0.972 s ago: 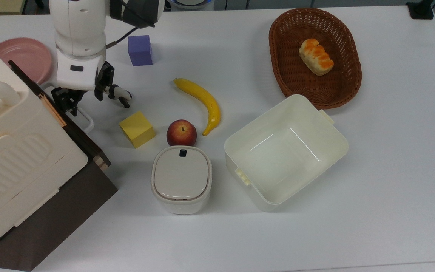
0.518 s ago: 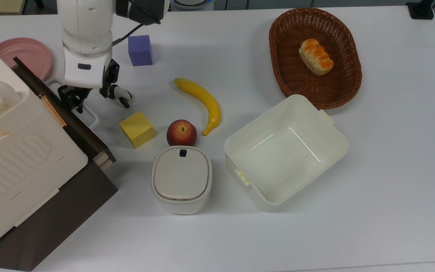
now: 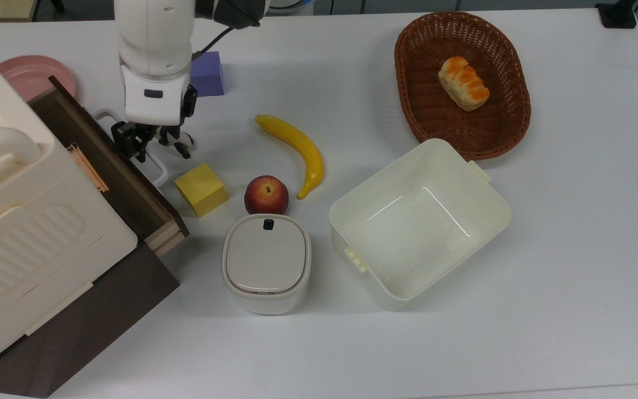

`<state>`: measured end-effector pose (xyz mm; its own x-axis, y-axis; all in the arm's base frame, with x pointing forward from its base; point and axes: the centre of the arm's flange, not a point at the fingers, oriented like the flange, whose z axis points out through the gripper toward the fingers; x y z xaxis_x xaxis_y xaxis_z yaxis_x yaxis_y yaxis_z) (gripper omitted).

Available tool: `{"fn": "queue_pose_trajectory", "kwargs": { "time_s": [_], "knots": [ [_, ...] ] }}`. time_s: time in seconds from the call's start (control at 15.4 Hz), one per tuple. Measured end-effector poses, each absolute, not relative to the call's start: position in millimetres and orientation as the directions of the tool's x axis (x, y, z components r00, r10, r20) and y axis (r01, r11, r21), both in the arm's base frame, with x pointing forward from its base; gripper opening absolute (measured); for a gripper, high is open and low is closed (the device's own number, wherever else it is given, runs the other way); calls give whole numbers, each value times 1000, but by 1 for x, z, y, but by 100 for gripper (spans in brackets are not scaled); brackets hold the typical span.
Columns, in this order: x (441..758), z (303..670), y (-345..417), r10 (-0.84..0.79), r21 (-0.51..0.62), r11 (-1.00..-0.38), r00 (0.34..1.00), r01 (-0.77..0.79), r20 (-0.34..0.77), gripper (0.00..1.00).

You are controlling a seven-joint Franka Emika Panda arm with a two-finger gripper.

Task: Slide the drawer open
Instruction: 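Pull the drawer handle outward from the wooden unit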

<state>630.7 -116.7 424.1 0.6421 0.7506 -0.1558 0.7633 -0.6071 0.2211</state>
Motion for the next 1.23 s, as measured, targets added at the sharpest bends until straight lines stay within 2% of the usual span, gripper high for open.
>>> {"fn": "queue_pose_trajectory", "kwargs": {
  "time_s": [0.52,1.23],
  "knots": [
    [628,425,-107,750,215,-609,642,764,-157,73],
    [605,429,-87,770,196,-590,619,783,-156,73]
  ]
}}
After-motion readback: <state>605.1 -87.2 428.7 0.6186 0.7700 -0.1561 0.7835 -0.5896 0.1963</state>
